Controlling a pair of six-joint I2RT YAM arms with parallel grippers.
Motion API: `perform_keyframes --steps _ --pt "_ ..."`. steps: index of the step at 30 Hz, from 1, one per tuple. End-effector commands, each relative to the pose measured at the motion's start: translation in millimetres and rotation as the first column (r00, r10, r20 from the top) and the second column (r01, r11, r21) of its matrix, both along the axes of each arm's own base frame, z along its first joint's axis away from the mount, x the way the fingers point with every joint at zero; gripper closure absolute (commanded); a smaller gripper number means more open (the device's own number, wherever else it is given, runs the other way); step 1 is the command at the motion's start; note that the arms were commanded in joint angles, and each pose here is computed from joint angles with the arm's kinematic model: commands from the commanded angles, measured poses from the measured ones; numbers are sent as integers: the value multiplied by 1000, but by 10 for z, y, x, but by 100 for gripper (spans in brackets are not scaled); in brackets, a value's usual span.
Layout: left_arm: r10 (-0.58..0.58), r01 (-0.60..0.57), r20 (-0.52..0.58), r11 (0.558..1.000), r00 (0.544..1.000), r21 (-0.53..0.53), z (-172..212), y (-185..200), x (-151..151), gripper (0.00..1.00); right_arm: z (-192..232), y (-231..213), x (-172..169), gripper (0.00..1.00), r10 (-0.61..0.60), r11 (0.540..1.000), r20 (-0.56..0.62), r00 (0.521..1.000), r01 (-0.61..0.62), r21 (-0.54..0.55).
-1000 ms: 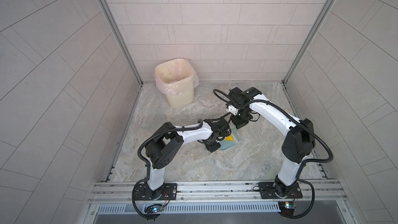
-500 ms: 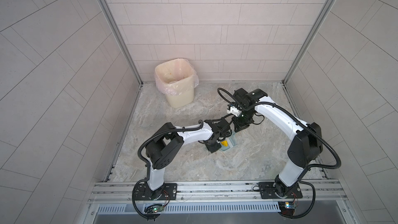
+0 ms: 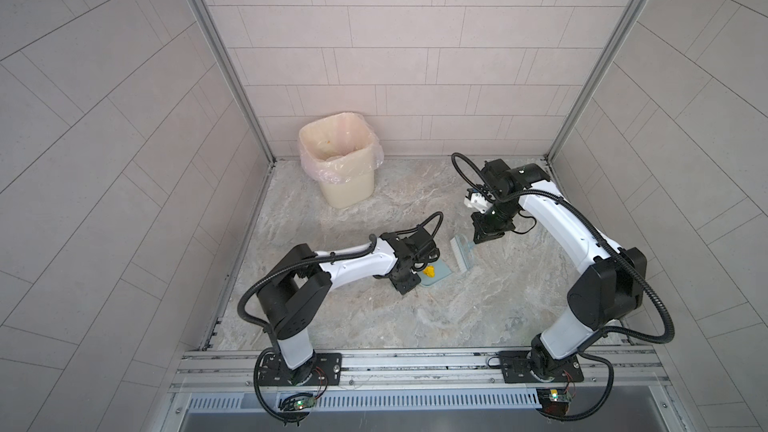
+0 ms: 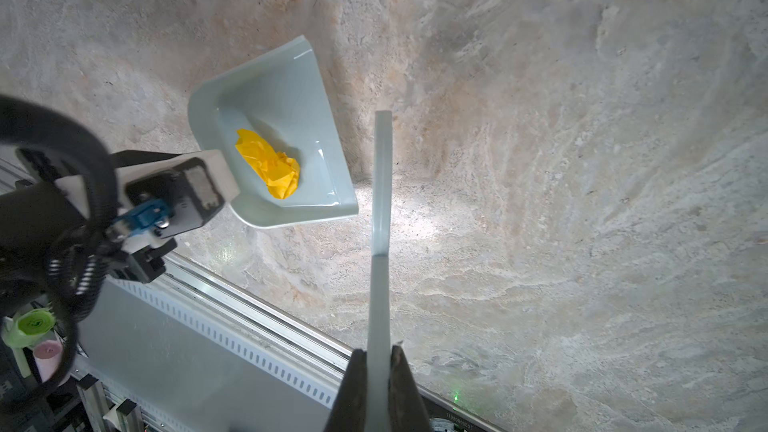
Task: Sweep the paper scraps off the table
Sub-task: 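Lift the dustpan with the yellow scrap toward the bin with the left gripper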
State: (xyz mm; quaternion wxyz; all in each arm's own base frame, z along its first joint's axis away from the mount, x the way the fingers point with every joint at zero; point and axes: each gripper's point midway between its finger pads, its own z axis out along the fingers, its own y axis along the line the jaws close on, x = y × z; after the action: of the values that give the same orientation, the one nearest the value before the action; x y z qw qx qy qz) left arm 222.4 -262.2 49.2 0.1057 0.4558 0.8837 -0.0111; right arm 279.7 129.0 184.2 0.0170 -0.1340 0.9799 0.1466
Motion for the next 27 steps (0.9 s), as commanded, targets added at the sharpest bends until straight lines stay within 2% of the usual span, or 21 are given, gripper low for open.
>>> perform_keyframes --steps 1,6,11,17,23,27 --pt "65 -63 38 997 997 -35 259 130 24 100 75 -80 -57 100 0 1000 16 1000 0 1" --pt "121 -117 87 992 989 -52 667 344 52 100 41 -103 -33 100 -16 1000 16 1000 16 17" --pt "210 -208 175 978 962 -30 1122 665 141 100 18 -106 -9 100 -27 999 19 999 26 34" --pt "304 -307 204 951 931 -17 1626 1053 269 100 2 -88 11 100 -33 998 21 999 32 52" --pt "395 -396 259 917 881 -49 2098 1404 482 100 12 -101 17 100 -38 998 25 999 36 60" --pt "475 -466 296 879 829 -105 2319 1660 655 100 33 -110 16 100 -43 997 31 999 41 67"
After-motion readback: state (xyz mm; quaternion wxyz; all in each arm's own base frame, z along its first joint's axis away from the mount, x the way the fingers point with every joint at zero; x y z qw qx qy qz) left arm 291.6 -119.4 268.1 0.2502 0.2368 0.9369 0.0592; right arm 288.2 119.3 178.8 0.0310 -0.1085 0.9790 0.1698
